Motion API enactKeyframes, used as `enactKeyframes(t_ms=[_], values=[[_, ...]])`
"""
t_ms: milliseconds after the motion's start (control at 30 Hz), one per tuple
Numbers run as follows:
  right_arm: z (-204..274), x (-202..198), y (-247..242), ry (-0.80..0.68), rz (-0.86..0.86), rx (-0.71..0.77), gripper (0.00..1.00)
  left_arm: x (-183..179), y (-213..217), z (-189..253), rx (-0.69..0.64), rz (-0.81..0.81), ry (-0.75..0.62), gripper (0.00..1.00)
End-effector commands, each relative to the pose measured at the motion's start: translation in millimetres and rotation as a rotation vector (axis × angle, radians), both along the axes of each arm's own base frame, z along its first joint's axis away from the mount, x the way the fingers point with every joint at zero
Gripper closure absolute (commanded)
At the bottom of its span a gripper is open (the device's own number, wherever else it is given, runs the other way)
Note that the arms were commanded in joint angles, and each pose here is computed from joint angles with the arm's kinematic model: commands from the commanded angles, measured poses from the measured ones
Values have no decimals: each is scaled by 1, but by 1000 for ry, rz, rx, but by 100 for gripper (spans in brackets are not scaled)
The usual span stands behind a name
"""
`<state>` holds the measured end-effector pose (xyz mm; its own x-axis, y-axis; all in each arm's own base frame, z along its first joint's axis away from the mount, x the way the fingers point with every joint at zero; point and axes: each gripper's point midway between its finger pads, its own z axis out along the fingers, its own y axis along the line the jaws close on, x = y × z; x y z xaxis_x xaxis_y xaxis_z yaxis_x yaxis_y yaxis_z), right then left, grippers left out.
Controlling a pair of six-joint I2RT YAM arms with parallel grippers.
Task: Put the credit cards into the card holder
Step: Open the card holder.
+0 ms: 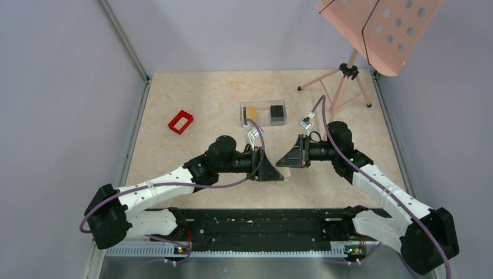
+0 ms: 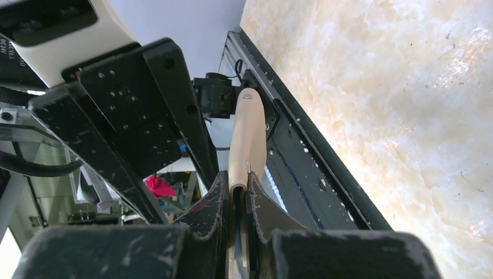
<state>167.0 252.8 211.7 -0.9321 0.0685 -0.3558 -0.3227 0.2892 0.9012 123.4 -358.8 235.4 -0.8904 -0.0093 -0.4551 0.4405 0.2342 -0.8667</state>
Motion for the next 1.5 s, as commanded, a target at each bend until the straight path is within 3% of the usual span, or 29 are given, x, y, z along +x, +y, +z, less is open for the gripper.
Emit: enactKeyframes(t_ms=[0, 100, 233, 400, 667, 867, 1133, 1467], values=[[25, 6, 5, -82, 22, 60, 100, -16, 7, 2, 25, -86, -38, 54], [24, 6, 6, -76, 29, 59, 100, -18, 12, -3, 73, -96, -61, 57], [20, 3, 5, -74, 45, 52, 100, -8, 19, 11, 56, -17, -118, 36], [17, -1, 4, -71, 61, 52, 100, 10, 28, 22, 18, 84, -135, 30], [18, -5, 5, -79, 84, 70, 100, 24, 18, 4, 28, 48, -96, 35], [20, -1, 6, -70, 76, 68, 100, -1, 3, 9, -45, -158, -49, 42], [13, 4, 8, -37, 67, 44, 100, -29, 7, 35, -167, -296, -70, 52], [8, 9, 8, -21, 58, 23, 100, -77, -16, 36, -167, -537, -18, 51]])
